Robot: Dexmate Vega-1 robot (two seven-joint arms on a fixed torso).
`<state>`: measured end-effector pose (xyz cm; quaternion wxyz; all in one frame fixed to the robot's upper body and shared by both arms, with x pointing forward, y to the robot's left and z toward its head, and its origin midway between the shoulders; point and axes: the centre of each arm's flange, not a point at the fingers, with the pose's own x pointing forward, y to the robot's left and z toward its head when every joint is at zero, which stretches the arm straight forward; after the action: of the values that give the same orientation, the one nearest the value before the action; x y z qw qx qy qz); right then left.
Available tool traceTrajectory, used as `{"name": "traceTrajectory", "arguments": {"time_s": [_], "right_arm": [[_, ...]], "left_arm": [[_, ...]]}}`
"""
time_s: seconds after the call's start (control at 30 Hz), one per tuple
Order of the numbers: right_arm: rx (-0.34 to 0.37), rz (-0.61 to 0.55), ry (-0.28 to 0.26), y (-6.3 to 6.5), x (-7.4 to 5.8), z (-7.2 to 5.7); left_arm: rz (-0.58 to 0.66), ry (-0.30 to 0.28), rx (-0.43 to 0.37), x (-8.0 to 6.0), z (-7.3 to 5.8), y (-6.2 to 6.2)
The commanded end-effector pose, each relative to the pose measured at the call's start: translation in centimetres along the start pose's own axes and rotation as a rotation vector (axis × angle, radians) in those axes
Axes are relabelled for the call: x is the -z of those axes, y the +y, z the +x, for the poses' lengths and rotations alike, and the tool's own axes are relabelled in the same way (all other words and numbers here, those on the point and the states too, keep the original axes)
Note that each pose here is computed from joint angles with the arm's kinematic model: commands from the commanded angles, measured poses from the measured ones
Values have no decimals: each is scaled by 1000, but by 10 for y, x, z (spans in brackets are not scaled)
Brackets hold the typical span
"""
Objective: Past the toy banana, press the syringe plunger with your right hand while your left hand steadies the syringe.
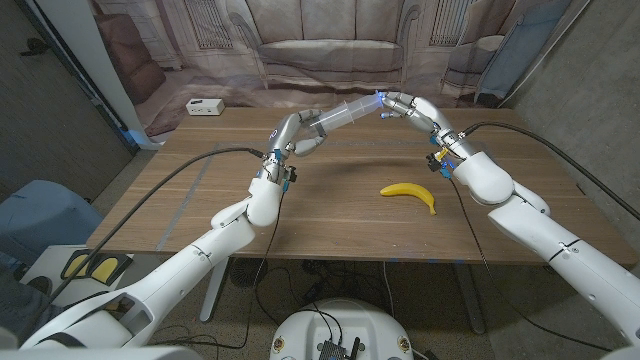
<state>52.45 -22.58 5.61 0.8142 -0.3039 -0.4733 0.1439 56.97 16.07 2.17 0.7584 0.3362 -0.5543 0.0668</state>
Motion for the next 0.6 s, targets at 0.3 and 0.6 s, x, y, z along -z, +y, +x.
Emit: {"name": "traceTrajectory", "arguments": {"time_s": [0.3,0.6], "right_arm": [[-29,-10,4,7,-5,-3],[-48,-5,6,11,-4,-1]], "left_arm": [[-10,-17,1,-4,3,0],[-19,-30,2,-7,5,-2]]}}
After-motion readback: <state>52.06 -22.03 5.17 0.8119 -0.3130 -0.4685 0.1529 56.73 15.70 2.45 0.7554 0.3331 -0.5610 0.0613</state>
